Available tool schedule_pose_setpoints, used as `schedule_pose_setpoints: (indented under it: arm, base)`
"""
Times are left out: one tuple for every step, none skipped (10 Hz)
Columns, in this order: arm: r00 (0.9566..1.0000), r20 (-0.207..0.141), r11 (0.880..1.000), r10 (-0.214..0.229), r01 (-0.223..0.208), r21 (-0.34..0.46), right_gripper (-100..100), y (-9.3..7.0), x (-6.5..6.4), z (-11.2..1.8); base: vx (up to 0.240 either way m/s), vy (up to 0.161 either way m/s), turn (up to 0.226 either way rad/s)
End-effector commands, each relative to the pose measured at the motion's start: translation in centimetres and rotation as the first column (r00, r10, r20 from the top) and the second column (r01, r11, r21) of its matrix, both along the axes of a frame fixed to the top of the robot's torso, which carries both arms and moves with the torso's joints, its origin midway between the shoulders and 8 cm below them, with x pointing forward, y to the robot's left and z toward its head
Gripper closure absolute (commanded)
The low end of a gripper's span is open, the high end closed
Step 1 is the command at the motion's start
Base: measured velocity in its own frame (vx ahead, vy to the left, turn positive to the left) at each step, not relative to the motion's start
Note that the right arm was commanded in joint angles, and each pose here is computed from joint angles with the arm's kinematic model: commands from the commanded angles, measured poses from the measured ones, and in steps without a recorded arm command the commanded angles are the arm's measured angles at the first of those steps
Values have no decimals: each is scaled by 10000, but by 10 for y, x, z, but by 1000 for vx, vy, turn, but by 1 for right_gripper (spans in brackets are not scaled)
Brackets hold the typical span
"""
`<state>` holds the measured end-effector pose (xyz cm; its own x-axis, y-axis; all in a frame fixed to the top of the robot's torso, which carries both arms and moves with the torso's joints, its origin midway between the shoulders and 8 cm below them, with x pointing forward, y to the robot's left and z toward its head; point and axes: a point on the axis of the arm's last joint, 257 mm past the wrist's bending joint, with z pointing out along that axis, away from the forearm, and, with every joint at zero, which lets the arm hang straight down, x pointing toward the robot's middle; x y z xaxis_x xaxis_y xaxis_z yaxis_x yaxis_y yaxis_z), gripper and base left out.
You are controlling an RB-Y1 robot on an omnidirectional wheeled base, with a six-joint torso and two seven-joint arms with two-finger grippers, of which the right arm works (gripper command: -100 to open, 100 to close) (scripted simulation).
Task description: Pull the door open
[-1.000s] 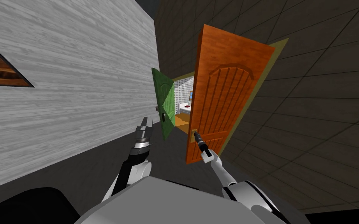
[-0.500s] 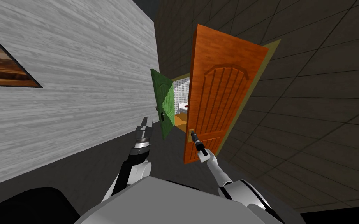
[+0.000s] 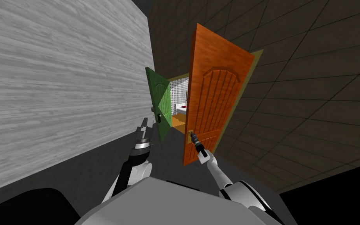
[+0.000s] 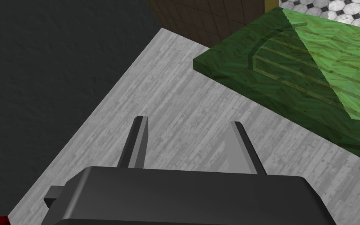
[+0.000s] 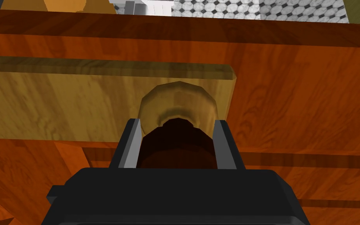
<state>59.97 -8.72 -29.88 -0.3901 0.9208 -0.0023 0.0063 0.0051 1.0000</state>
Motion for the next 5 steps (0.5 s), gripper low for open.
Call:
schedule_pose_setpoints:
  arm:
    - [9999, 110, 10000, 30, -30, -72, 100, -2, 3, 4]
    - [9999, 116, 9999, 75, -74, -87, 100, 0, 2, 4]
    - [9998, 128, 9998, 163, -162, -115, 100, 4, 1, 5]
    - [9996, 136, 9995, 267, -265, -146, 100, 8, 0, 4]
    - [9994, 140, 9994, 318, -316, -161, 100, 10, -1, 4]
  base:
    - [16, 86, -252]
    - [10, 68, -240]
    - [0, 59, -263]
    - [-11, 50, -288]
    - [-19, 28, -180]
